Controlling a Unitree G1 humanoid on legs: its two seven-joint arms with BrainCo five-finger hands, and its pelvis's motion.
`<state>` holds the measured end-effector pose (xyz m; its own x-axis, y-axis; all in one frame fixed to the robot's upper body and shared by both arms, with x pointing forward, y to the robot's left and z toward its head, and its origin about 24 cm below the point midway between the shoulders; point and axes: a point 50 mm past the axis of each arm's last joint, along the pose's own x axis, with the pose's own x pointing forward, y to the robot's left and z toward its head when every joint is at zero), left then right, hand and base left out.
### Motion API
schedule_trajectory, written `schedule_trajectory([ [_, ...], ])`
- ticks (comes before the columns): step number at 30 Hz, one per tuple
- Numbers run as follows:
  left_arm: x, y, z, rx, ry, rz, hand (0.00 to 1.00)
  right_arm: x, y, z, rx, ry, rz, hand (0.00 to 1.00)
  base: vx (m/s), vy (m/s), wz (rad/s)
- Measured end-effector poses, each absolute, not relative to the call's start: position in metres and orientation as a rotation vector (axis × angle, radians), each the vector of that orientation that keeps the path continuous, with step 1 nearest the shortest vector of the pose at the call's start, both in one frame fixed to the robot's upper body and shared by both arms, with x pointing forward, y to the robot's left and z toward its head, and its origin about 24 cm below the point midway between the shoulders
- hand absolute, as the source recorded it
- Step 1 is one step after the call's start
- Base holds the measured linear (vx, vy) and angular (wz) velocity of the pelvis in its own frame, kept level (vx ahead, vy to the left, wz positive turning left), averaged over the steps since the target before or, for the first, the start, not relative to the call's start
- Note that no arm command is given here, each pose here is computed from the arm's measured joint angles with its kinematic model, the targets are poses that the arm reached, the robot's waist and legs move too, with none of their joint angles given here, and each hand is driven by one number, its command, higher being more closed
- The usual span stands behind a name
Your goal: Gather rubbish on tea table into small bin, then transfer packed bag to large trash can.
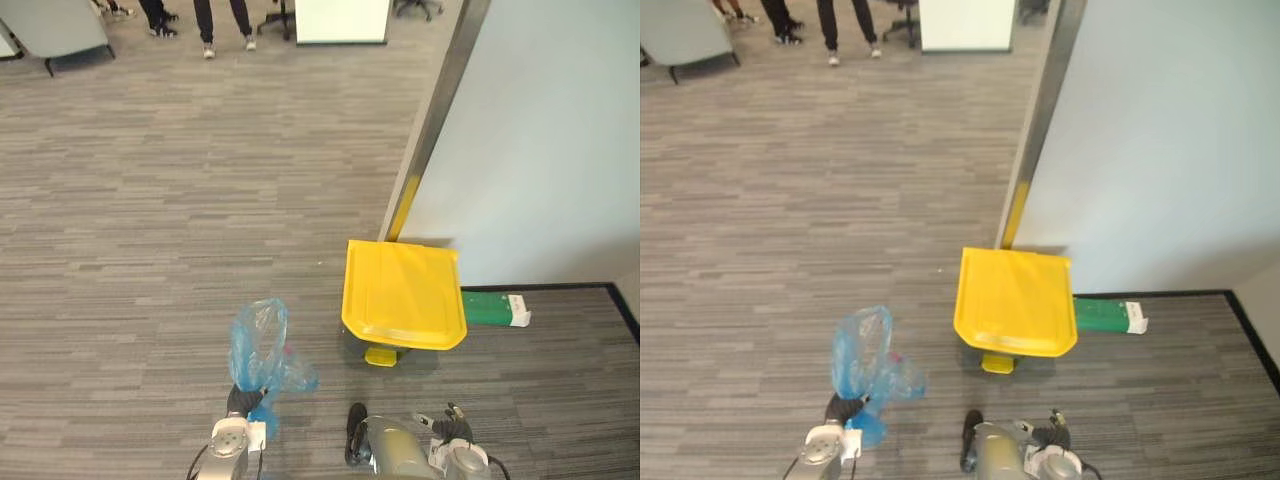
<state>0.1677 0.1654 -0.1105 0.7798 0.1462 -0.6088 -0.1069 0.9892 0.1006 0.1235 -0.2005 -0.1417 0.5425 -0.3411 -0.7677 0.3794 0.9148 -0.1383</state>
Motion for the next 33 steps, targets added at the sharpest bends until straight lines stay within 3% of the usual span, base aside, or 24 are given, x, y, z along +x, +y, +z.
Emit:
schedule_trajectory([
  [6, 0.175, 0.150, -0.104, 0.008, 0.621, 0.113, 1.00, 0.138, -0.199, -0.135, 0.052, 0.850, -0.426, 0.00, 0.23, -0.009, -0.44],
  [14, 0.175, 0.155, -0.109, 0.048, 0.654, 0.097, 1.00, 0.123, -0.196, -0.142, 0.068, 0.905, -0.440, 0.00, 0.10, 0.184, -0.39],
  [33, 0.139, 0.167, -0.132, 0.080, 0.804, 0.122, 1.00, 0.111, -0.190, -0.151, 0.036, 0.987, -0.392, 0.00, -0.08, 0.038, -0.17],
])
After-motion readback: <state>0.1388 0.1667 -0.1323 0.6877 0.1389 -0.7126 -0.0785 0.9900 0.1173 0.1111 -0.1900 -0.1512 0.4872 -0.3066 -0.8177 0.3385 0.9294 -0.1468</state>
